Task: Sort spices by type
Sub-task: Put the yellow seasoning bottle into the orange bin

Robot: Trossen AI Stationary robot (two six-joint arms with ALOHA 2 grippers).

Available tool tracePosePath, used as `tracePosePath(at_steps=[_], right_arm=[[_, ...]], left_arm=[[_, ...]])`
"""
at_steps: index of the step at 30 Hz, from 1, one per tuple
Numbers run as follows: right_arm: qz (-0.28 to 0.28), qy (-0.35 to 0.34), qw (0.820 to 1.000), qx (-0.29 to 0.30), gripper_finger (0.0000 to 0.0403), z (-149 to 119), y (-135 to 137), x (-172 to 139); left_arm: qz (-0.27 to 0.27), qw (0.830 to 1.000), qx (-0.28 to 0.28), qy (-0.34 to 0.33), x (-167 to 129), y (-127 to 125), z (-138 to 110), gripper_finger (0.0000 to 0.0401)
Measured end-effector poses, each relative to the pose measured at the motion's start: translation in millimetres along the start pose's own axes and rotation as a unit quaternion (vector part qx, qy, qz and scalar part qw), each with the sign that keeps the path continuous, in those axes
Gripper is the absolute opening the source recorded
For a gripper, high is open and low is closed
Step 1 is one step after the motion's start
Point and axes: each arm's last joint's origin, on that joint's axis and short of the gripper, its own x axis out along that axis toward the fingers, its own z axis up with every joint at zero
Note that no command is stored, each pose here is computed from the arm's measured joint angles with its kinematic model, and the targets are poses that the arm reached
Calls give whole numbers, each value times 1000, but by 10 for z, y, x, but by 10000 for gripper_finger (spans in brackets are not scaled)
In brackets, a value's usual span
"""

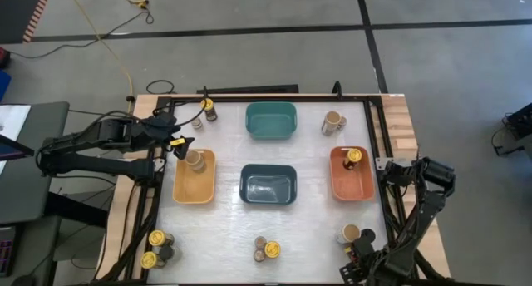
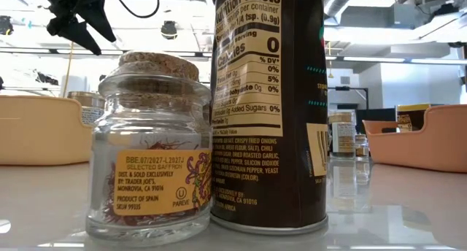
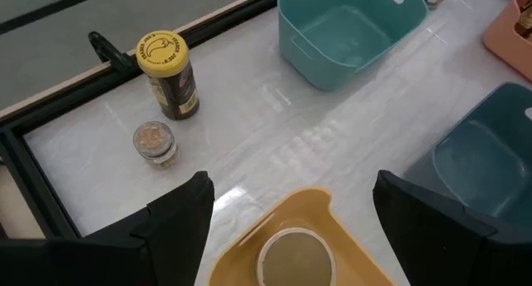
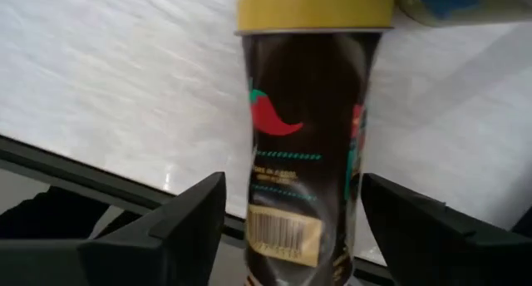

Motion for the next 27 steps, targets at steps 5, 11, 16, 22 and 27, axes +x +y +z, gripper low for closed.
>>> tracePosePath(at_steps=[5, 11, 16, 22, 27], right_arm=[[-1, 9, 1000, -2, 244, 5, -16, 44], [22, 31, 999, -3, 180, -29, 17, 46], [32, 41, 999, -9, 179, -124, 50, -41], [59, 32, 998, -22, 180, -296, 85, -358], [107, -44, 992, -41, 181, -384, 60, -738]], left_arm=[[0, 1000, 0, 0, 0, 0, 0, 316], [2, 1000, 2, 3, 0, 5, -7, 316], [7, 1000, 6, 9, 0, 14, -19, 316], [7, 1000, 6, 9, 0, 14, -19, 316], [7, 1000, 6, 9, 0, 14, -19, 316]])
